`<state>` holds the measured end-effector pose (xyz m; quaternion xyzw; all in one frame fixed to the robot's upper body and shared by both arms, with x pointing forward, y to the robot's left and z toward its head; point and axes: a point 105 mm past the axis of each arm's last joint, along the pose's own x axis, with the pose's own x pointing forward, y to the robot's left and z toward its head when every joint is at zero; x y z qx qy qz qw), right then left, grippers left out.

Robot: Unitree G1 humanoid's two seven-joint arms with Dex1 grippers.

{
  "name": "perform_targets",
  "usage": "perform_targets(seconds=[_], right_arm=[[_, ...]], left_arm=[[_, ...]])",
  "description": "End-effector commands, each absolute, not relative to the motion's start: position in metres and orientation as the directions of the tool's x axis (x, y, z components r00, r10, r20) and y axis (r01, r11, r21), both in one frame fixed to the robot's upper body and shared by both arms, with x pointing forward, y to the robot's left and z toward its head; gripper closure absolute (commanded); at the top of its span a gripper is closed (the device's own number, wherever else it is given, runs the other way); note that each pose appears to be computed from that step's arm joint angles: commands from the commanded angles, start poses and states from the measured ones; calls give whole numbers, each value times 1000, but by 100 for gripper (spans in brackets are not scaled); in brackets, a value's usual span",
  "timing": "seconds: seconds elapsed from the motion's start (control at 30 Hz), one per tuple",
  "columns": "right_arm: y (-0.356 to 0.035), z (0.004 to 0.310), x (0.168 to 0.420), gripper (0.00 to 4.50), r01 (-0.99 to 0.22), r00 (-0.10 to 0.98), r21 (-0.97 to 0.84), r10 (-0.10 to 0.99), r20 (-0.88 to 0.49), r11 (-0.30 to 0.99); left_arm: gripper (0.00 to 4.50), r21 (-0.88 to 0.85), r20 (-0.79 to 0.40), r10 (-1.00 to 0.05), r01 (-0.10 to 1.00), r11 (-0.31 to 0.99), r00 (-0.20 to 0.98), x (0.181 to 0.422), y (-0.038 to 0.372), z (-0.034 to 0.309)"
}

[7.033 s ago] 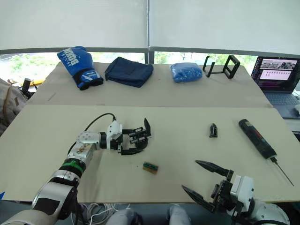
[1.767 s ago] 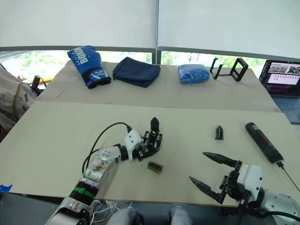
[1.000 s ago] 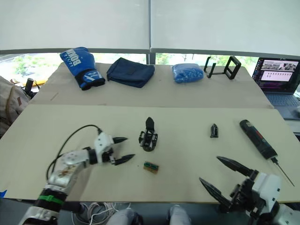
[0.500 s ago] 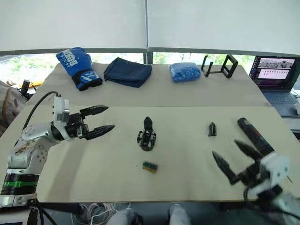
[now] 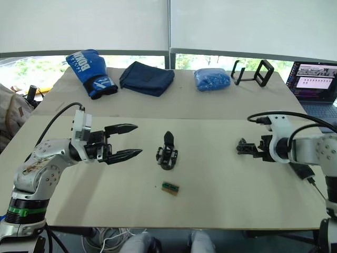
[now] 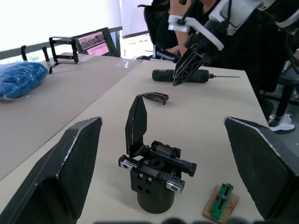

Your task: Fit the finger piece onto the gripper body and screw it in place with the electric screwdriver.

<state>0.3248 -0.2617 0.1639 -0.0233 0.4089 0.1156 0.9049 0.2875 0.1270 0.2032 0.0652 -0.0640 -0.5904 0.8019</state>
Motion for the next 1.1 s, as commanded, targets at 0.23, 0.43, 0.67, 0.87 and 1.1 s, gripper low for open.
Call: perform_targets(seconds=[0.23,0.43,0.67,0.87,1.1], right_arm=[[-273,167,370,0,-91,581,29,77,-810,995],[-270,158,383,0,-32,541,63,70,-838,998],[-264,151,393,0,-35,526,6,24,-850,999],[-255,142,396,0,-53,502,7,33,-864,999],[-257,133,396,85,-57,486,-15,15,-874,998]], left_arm=[[9,264,8,-985,949,171,175,281,110,214],[9,279,1,-985,946,167,173,284,111,217],[9,283,9,-984,943,173,178,281,111,219],[9,288,10,-983,940,180,185,281,111,221],[0,294,9,-980,936,194,200,282,114,222]])
